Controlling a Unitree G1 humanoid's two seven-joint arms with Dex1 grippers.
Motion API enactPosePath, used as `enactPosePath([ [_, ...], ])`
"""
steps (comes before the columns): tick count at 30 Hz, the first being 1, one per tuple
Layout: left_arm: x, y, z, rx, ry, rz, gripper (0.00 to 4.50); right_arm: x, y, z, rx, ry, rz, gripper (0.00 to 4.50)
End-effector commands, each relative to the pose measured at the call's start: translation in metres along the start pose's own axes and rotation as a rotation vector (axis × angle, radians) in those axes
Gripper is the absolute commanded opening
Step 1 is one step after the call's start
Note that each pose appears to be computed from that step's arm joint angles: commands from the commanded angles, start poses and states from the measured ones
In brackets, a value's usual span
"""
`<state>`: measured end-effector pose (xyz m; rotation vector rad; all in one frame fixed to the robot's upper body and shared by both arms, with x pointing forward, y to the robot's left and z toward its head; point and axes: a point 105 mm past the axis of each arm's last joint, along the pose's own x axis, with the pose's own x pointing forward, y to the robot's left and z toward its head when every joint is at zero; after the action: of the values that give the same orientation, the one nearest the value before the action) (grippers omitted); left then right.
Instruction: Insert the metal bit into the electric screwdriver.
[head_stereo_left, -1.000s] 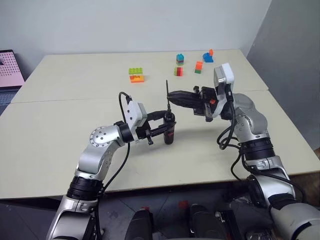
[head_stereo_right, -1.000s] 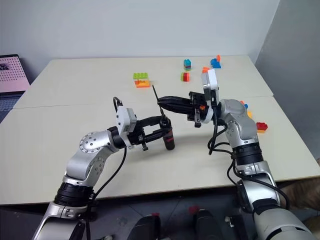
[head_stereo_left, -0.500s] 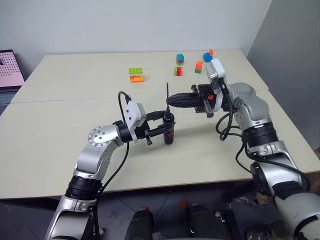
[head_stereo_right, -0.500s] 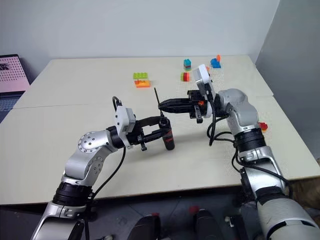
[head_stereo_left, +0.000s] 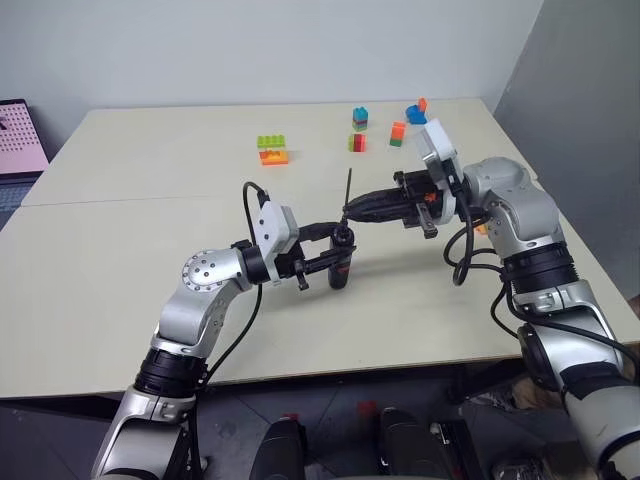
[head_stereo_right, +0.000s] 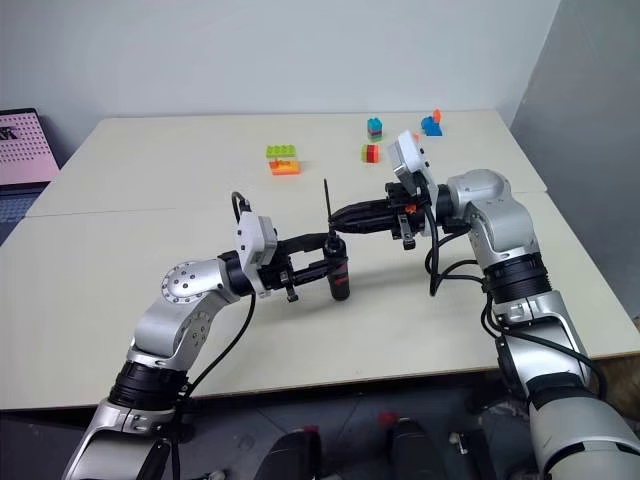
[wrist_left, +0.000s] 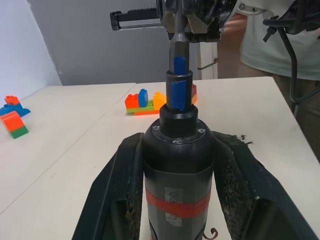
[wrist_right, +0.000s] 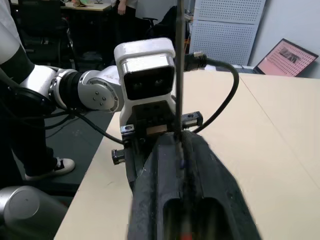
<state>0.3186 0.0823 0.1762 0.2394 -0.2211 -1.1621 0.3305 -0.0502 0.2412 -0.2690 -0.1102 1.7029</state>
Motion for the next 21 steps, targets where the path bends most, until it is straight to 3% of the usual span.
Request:
enactPosePath([
  [1, -0.008, 0.009, -0.013, -0.013, 0.063, 0.054, 1.63, -0.003, 0.005, 0.012, -0.028, -0.001, 0.023, 1.25],
  [6, -0.007, 0.010, -0.012, -0.017, 0.058, 0.062, 1.63, -0.011, 0.002, 0.017, -0.025, -0.010, -0.021, 2.36],
  [13, -0.008, 0.032, 0.015, 0.064, 0.057, 0.139, 1.63, -0.059, -0.002, 0.023, -0.067, -0.002, -0.247, 3.81],
  [19, -0.022, 0.070, 0.026, 0.300, 0.306, 0.179, 1.62, -0.090, 0.012, 0.026, -0.185, 0.096, -0.443, 3.84],
  [21, -0.027, 0.079, 0.022, 0.393, 0.435, 0.134, 1.62, -0.095, 0.019, 0.023, -0.228, 0.190, -0.480, 3.84],
])
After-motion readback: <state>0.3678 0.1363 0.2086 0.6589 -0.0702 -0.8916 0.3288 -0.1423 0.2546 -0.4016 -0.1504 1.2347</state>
